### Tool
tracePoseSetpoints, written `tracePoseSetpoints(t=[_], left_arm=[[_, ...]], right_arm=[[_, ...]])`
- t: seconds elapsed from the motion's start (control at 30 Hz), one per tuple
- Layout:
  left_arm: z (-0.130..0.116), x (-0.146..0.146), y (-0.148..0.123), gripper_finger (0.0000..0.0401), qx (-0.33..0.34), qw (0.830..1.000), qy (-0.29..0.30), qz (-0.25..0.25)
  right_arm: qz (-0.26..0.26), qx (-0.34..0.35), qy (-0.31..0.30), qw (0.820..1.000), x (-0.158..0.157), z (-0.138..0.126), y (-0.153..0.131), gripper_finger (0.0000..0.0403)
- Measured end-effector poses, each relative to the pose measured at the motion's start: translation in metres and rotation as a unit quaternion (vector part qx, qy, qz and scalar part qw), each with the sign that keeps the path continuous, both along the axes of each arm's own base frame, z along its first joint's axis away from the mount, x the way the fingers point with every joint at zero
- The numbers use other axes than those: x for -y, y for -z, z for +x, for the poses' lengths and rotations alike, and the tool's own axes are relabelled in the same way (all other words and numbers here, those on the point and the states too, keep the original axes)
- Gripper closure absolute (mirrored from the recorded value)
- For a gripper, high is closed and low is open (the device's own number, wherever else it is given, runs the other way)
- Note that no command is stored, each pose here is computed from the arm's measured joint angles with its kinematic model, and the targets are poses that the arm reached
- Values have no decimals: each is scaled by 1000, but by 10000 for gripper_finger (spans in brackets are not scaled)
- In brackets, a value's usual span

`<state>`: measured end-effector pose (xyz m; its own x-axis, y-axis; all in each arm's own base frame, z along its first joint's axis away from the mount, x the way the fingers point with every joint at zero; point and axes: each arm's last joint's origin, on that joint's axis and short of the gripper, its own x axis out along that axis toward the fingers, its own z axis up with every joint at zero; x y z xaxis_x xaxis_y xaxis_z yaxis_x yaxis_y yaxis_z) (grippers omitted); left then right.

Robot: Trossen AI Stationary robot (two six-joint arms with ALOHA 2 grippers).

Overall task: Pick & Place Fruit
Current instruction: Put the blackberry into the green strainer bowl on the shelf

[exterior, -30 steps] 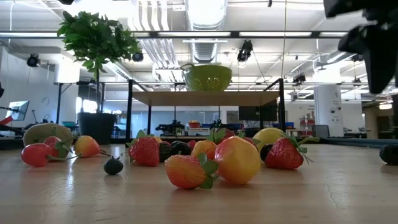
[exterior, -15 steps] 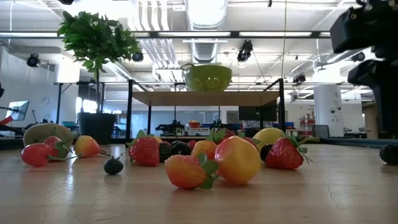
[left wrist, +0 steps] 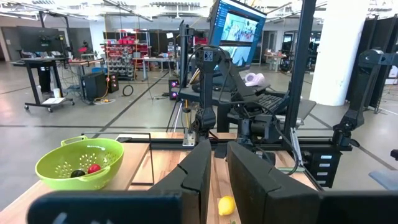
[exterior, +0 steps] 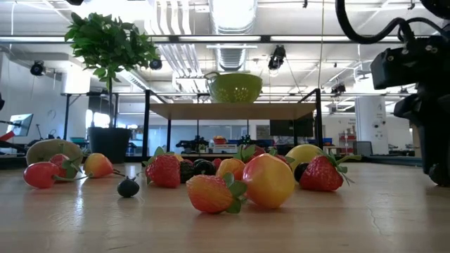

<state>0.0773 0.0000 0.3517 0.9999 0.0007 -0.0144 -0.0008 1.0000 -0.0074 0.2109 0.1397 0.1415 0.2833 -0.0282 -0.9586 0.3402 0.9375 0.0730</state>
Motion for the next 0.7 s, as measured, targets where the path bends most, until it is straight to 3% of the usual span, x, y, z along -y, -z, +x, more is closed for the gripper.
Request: tracePoseSetpoints(t=[0.37,0.7], left_arm=[[0,0,0,339,0,1000,0,0],[0,0,0,339,0,1000,0,0]], right_arm=[[-4,10,16,1000,2,0,4,181],[-8,10,27,1000,7,-6,12,203]])
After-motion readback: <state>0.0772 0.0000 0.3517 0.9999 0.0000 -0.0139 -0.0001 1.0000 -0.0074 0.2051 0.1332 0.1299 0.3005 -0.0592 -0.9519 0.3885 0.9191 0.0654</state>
